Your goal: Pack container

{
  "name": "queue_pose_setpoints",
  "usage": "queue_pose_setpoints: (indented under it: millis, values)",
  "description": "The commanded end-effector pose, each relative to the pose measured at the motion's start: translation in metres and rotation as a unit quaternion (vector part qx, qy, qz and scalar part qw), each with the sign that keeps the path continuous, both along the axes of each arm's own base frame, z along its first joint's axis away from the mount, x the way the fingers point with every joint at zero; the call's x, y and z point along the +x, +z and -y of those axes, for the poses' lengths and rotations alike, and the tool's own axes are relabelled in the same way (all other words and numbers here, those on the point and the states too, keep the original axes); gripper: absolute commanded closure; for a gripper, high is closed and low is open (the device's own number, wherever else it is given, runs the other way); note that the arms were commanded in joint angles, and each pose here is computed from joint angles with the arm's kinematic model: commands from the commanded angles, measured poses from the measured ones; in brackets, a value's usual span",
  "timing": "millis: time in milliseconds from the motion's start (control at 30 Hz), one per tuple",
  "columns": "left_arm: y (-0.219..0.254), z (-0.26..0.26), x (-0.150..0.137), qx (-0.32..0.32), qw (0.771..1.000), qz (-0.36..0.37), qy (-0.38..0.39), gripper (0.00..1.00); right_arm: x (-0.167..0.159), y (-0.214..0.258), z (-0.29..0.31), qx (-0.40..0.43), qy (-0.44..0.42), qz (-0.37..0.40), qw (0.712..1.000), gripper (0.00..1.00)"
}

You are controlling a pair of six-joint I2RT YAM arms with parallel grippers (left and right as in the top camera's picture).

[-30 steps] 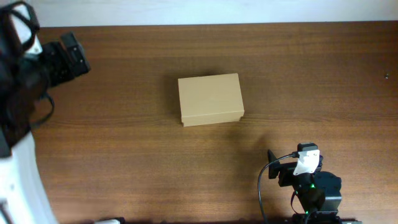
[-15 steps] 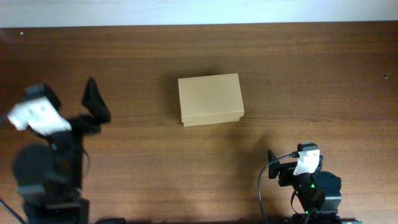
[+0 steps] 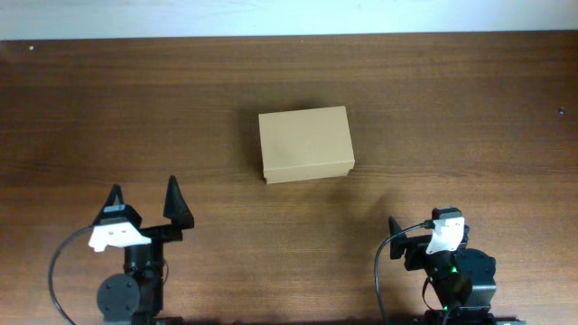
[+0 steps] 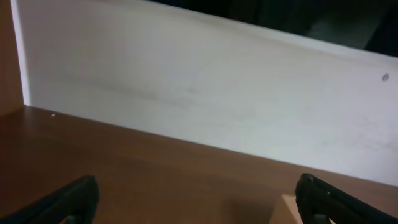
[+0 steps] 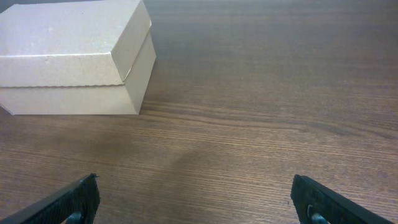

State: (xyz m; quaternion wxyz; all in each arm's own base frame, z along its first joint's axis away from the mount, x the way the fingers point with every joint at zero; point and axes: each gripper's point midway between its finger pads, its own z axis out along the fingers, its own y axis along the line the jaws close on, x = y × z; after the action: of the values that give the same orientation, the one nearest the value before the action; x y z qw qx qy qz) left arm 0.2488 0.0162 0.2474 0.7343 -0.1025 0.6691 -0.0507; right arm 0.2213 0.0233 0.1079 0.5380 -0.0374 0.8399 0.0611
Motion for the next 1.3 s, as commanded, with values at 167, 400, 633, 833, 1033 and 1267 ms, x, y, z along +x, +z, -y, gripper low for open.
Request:
queue_pose_setpoints:
  millis: [167, 400, 633, 833, 1033, 1267]
  values:
    - [-0.021, 0.0, -0.009, 0.006, 1.0, 0.026, 0.001, 0.0, 0.0, -0.002, 0.004, -0.005, -0.009, 0.001, 1.0, 0.01]
    - [-0.057, 0.0, -0.003, 0.006, 1.0, -0.012, 0.001, 0.0, 0.0, -0.002, 0.004, -0.005, -0.009, 0.001, 1.0, 0.01]
    - [-0.067, 0.0, -0.003, 0.005, 0.999, -0.033, 0.0, 0.0, 0.0, -0.002, 0.004, -0.005, -0.009, 0.001, 1.0, 0.01]
    - [-0.075, 0.0, -0.003, 0.005, 0.999, -0.05, 0.0, 0.0, 0.0, -0.002, 0.004, -0.005, -0.009, 0.001, 1.0, 0.01]
    - [-0.092, 0.001, -0.003, 0.004, 0.997, -0.083, -0.002, 0.0, 0.0, -0.002, 0.004, -0.005, -0.009, 0.001, 1.0, 0.01]
    - [-0.092, 0.001, -0.003, 0.004, 0.997, -0.083, -0.002, 0.0, 0.0, -0.002, 0.004, -0.005, -0.009, 0.001, 1.0, 0.01]
